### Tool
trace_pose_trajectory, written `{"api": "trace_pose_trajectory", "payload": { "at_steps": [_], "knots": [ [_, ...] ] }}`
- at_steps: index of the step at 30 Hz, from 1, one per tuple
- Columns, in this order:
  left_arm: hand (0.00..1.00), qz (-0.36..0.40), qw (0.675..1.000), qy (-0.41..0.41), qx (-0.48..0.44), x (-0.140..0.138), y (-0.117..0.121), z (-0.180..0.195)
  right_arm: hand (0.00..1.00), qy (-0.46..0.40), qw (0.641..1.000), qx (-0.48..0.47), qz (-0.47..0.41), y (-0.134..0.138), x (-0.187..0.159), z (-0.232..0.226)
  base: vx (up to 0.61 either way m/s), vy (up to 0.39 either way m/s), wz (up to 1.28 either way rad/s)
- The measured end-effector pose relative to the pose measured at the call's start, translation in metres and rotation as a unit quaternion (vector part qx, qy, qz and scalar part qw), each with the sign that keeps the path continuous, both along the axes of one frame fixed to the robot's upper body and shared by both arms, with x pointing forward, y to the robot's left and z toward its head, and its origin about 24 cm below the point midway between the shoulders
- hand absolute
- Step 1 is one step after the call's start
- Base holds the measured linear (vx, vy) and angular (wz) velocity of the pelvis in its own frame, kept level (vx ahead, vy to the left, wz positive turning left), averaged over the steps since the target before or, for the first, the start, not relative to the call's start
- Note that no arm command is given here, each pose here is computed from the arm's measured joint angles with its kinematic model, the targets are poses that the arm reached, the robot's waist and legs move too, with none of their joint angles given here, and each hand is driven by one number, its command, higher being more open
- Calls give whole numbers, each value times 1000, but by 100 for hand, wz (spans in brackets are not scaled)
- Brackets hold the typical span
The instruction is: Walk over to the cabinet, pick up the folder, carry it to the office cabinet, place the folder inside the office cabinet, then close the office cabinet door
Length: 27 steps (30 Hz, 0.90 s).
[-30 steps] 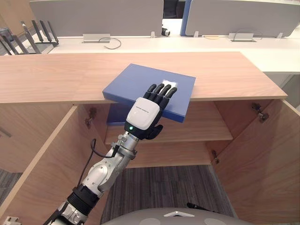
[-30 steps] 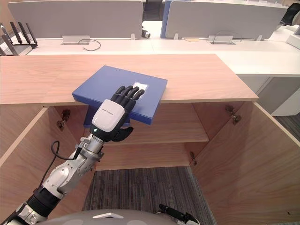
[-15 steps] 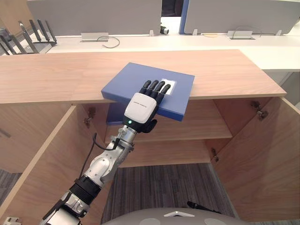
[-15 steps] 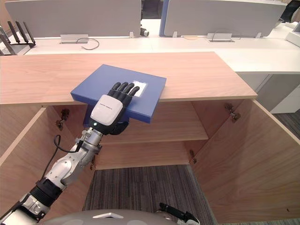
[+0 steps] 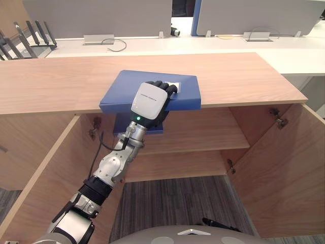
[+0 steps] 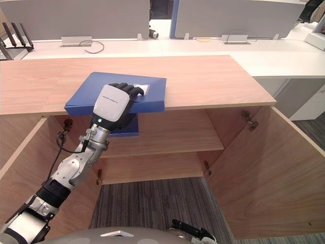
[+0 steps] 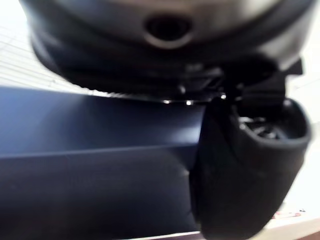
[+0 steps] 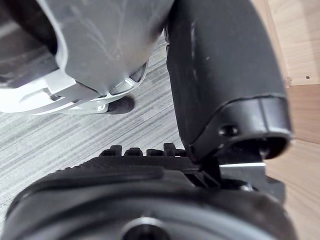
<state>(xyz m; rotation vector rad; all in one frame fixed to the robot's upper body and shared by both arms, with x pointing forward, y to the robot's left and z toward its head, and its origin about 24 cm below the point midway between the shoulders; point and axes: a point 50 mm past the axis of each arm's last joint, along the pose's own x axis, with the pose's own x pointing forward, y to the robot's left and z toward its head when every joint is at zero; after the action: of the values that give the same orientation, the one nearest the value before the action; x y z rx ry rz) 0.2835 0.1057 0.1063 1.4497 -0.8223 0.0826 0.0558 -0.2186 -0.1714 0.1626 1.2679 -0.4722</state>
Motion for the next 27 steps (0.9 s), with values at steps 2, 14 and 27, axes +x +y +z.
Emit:
{"api": "trace_pose_trajectory", "payload": {
  "at_steps": [2,14,27],
  "knots": [
    [0,2,1000,5,0,1,0,-3,100,0,1000,0,-3,0,0,0,0,0,0],
    [0,-174,978,44,-107,-52,-62,10,100,9,1000,-5,-8,1,-6,-1,-1,0,2],
    [0,-357,819,206,-398,-86,-81,36,100,25,1000,-15,3,-7,-17,-1,-34,-23,-1]
  ]
}}
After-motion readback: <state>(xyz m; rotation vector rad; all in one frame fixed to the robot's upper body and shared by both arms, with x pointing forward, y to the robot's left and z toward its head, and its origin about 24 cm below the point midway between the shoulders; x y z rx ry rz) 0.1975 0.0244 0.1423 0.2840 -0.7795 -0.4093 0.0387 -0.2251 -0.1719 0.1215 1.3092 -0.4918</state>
